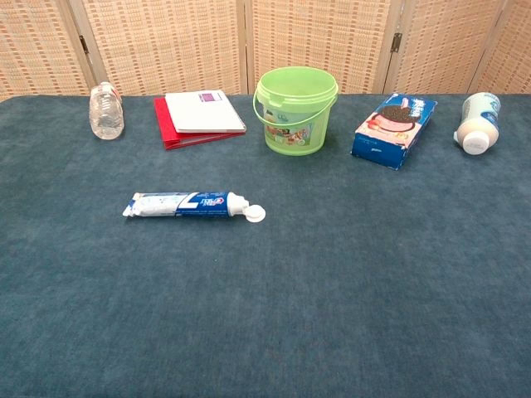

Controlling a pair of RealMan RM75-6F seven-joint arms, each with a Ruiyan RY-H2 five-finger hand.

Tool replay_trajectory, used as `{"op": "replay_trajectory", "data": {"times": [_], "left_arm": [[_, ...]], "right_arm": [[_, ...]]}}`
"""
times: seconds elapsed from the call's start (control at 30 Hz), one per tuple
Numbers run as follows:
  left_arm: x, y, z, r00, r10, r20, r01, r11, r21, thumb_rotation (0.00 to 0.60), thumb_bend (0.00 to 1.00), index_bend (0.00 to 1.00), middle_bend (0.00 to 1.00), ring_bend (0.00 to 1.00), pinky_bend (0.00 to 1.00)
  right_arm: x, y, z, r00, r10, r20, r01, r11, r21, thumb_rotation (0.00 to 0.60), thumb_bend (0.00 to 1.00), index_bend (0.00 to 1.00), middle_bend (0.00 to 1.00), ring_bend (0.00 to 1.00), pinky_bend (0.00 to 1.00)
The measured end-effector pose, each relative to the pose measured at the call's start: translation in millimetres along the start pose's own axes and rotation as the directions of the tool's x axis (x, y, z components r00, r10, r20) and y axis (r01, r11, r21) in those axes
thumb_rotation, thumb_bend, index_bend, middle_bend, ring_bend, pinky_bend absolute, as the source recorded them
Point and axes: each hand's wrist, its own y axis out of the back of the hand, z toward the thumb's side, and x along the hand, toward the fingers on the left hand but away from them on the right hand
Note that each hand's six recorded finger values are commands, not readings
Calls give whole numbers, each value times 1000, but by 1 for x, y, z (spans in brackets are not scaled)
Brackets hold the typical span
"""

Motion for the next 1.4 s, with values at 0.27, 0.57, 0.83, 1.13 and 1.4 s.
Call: {"op": "replay_trajectory", "data": {"times": [0.27,0.57,0.83,1.13,1.4], "left_arm": [[4,0,5,1000,6,22,-6,1000,-9,600,286,398,374,312,212],[22,4,29,993,21,116,-18,999,-27,600,286,349,374,310,211],[49,-10,66,969,-60,240,65,998,-13,600,285,245,338,253,192],[88,-46,130,902,-197,385,169,980,105,600,284,198,280,224,174],[116,-89,152,892,-286,351,241,956,166,600,285,231,280,231,180]], "right_arm": [[3,4,1,1000,-18,0,18,1000,-5,600,0,0,0,0,0],[4,12,6,999,-43,-19,43,999,-3,598,0,0,0,0,0],[6,17,9,998,-54,-22,54,999,-2,600,0,0,0,0,0],[7,19,12,998,-55,-22,56,998,2,600,0,0,0,0,0],[7,19,12,998,-55,-21,55,998,3,600,0,0,0,0,0]]}}
